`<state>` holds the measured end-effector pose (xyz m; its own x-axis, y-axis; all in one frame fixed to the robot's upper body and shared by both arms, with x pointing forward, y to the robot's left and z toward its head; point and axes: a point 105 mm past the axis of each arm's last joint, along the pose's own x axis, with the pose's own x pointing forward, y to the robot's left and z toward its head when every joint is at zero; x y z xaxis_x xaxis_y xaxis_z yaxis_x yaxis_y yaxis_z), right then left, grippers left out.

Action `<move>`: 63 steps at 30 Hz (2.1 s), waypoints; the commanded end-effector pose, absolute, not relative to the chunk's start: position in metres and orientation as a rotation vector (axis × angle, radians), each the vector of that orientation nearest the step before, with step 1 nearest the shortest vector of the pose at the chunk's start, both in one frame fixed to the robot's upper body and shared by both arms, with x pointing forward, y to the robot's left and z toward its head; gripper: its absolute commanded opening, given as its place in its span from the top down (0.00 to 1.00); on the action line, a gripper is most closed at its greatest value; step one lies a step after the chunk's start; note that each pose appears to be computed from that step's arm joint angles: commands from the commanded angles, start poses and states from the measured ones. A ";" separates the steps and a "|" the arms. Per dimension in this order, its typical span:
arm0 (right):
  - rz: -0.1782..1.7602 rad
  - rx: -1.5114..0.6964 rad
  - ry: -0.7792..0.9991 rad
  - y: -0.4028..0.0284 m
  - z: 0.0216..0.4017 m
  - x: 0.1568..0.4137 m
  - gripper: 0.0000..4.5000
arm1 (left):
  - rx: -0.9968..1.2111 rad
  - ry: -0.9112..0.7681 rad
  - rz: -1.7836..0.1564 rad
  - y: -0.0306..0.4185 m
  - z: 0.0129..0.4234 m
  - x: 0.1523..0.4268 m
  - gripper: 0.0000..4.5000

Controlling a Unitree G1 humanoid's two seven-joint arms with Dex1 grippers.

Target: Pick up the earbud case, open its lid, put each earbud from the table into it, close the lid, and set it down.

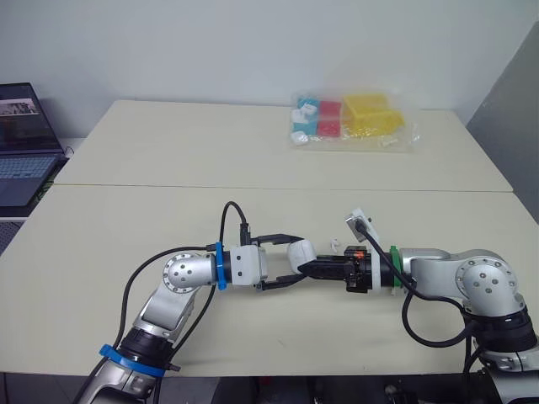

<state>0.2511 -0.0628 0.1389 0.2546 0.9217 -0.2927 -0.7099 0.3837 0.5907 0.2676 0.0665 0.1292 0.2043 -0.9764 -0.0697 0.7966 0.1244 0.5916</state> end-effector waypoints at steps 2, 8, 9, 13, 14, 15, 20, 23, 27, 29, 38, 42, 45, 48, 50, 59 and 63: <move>1.158 0.359 0.629 -0.062 0.148 0.254 0.83 | 0.543 -0.434 -1.331 0.064 0.144 0.267 0.30; 1.171 0.298 0.644 -0.066 0.148 0.255 0.83 | 0.536 -0.282 -1.346 0.071 0.143 0.280 0.00; 1.171 0.285 0.644 -0.066 0.149 0.256 0.83 | 0.517 -0.237 -1.349 0.074 0.143 0.282 0.00; 1.126 0.100 0.611 -0.078 0.154 0.268 0.83 | 0.435 0.087 -1.340 0.099 0.135 0.285 0.00; 1.115 0.040 0.599 -0.082 0.155 0.271 0.83 | 0.415 0.159 -1.335 0.104 0.133 0.284 0.00; 1.108 -0.026 0.583 -0.086 0.158 0.274 0.83 | 0.421 0.213 -1.350 0.108 0.132 0.280 0.00; 1.086 -0.532 0.483 -0.111 0.167 0.287 0.83 | 0.417 0.272 -1.328 0.100 0.148 0.279 0.00; 1.119 -0.731 0.432 -0.112 0.169 0.290 0.83 | 0.437 0.243 -1.299 0.080 0.156 0.282 0.00; 1.162 -0.802 0.385 -0.102 0.172 0.292 0.83 | 0.435 0.169 -1.254 0.059 0.167 0.291 0.00; 1.196 -0.808 0.372 -0.095 0.173 0.290 0.83 | 0.460 0.139 -1.263 0.048 0.170 0.292 0.00; 1.244 -0.817 0.353 -0.082 0.174 0.290 0.83 | 0.546 0.153 -1.339 0.042 0.161 0.290 0.00; 1.255 -0.814 0.353 -0.081 0.175 0.289 0.83 | 0.549 0.150 -1.337 0.043 0.159 0.293 0.00; 1.260 -0.809 0.356 -0.081 0.175 0.288 0.83 | 0.541 0.146 -1.338 0.043 0.160 0.293 0.00; 1.264 -0.815 0.353 -0.080 0.175 0.288 0.83 | 0.548 0.138 -1.341 0.043 0.160 0.295 0.00; 1.266 -0.818 0.352 -0.080 0.175 0.288 0.83 | 0.542 0.127 -1.342 0.043 0.161 0.296 0.09; 1.277 -0.813 0.355 -0.078 0.174 0.288 0.83 | 0.519 0.114 -1.356 0.038 0.162 0.294 0.70; 1.283 -0.811 0.355 -0.078 0.174 0.287 0.83 | 0.527 0.121 -1.363 0.038 0.160 0.292 0.81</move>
<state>0.2863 -0.0794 0.1627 0.2572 0.6899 -0.6766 -0.9526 0.0633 -0.2975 0.2911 0.0400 0.1485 0.1975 -0.8905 -0.4099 0.9651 0.1032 0.2407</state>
